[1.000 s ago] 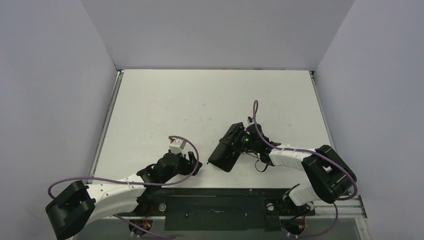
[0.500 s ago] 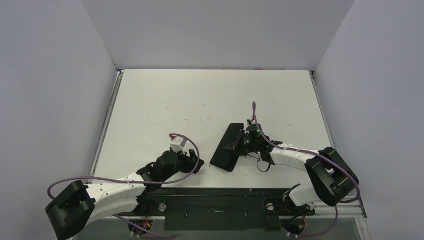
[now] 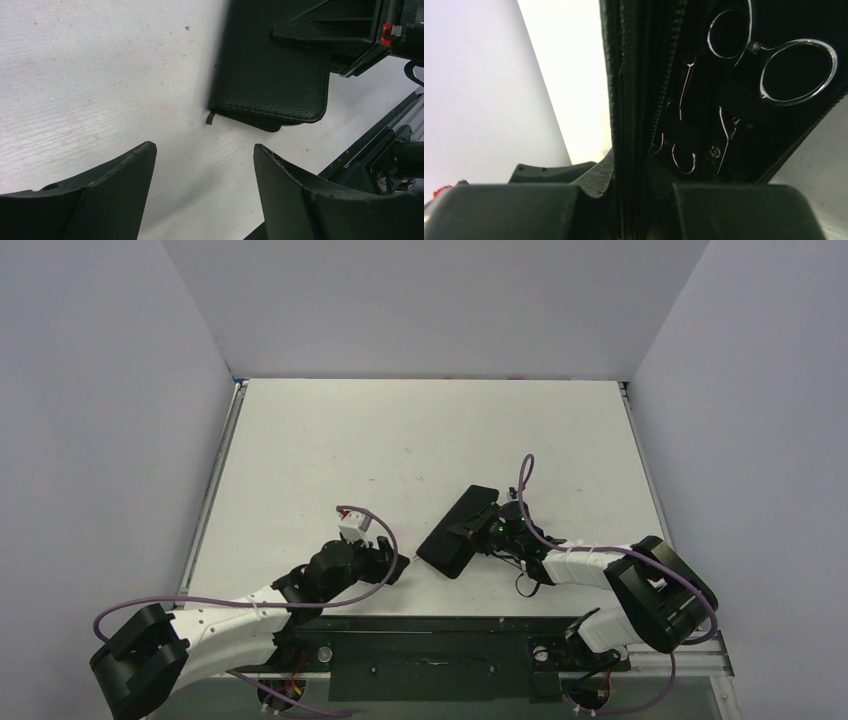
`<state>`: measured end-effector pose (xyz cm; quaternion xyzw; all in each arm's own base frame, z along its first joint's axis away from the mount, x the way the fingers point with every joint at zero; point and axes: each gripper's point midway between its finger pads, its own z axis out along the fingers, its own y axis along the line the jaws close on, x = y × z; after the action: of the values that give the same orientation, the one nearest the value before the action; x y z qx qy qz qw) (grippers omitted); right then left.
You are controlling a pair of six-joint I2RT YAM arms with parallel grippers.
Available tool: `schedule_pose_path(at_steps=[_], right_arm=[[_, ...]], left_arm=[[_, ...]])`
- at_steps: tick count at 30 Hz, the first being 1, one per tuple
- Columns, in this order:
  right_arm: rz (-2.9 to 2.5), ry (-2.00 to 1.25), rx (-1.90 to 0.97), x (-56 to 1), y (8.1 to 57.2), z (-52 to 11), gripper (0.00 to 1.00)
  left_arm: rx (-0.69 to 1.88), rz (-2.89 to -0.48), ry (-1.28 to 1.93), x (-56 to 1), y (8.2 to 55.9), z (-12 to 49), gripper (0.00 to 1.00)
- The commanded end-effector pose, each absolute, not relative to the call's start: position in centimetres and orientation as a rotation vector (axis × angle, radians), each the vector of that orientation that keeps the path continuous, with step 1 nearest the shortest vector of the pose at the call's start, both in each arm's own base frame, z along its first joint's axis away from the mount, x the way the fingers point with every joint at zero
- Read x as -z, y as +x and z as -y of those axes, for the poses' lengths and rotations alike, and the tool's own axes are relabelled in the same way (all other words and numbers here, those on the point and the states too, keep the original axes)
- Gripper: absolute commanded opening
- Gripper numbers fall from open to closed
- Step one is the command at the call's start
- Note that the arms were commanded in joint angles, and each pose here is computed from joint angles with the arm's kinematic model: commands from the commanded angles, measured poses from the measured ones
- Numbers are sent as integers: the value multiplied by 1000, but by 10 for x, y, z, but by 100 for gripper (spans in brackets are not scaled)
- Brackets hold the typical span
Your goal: Sort the hair-cutting tools
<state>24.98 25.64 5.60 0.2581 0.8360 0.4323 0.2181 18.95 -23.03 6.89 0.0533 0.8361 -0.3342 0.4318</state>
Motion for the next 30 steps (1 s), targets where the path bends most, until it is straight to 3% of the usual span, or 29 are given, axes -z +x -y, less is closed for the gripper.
schedule_pose_path(at_steps=[1,8,13,17,30], right_arm=[[-2059,799,-1237,-94,287,-255,0],[-2069,849,-1164,-92,296,-252,0],[-2159,776,-1131,-87,291,-258,25],[-2275,690,-1078,-76,280,-259,31],[-2367,637,-988,-58,271,-235,30]], left_arm=[[882,-2022,139,-86,198,240,69],[868,-2077,135,-78,212,245,69],[887,-2099,130,-77,224,251,67],[884,-2123,165,-77,233,259,65],[860,-2219,251,-59,226,261,65]])
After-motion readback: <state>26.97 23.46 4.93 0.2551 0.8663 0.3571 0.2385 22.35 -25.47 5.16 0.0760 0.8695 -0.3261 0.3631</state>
